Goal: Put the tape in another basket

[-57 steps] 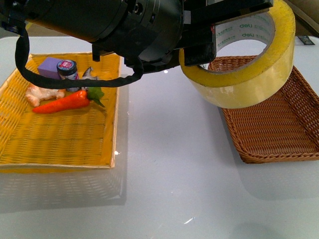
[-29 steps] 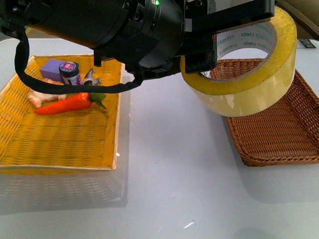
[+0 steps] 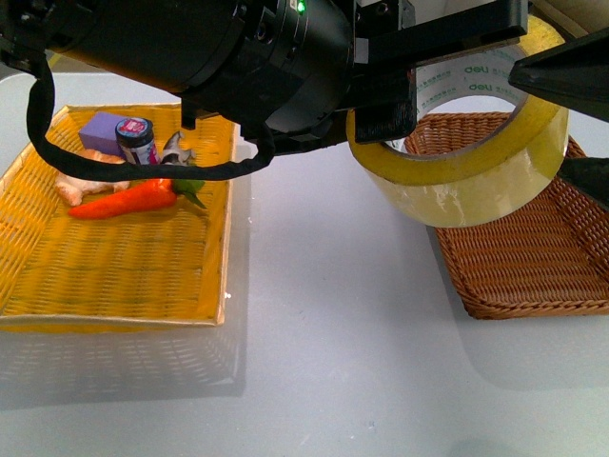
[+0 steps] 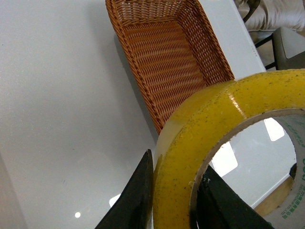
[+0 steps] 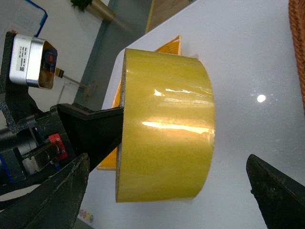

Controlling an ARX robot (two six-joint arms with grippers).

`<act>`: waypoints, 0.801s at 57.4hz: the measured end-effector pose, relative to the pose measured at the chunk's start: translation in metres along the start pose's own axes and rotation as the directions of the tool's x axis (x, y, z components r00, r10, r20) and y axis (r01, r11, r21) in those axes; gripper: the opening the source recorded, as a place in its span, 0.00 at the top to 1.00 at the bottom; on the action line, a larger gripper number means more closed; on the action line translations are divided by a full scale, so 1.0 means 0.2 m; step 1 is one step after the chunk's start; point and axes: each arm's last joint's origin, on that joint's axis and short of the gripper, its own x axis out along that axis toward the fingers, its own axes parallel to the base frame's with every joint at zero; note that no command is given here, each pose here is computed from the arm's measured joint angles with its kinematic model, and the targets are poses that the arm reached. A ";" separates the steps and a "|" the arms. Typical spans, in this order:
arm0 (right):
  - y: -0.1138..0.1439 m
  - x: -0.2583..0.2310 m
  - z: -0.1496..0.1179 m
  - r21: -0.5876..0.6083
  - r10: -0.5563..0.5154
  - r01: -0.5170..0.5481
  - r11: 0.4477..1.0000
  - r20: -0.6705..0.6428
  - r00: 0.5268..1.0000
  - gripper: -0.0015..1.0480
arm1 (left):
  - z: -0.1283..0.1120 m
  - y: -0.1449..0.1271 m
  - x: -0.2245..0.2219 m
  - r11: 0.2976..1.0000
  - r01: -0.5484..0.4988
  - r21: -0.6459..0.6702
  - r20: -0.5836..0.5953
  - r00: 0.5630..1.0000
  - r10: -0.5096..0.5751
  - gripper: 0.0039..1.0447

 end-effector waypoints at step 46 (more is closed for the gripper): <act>0.01 0.11 -0.02 0.058 0.001 0.000 0.998 -0.016 1.000 0.56 | 0.02 0.02 -0.03 1.000 0.023 -0.006 0.018 1.000 -0.022 0.62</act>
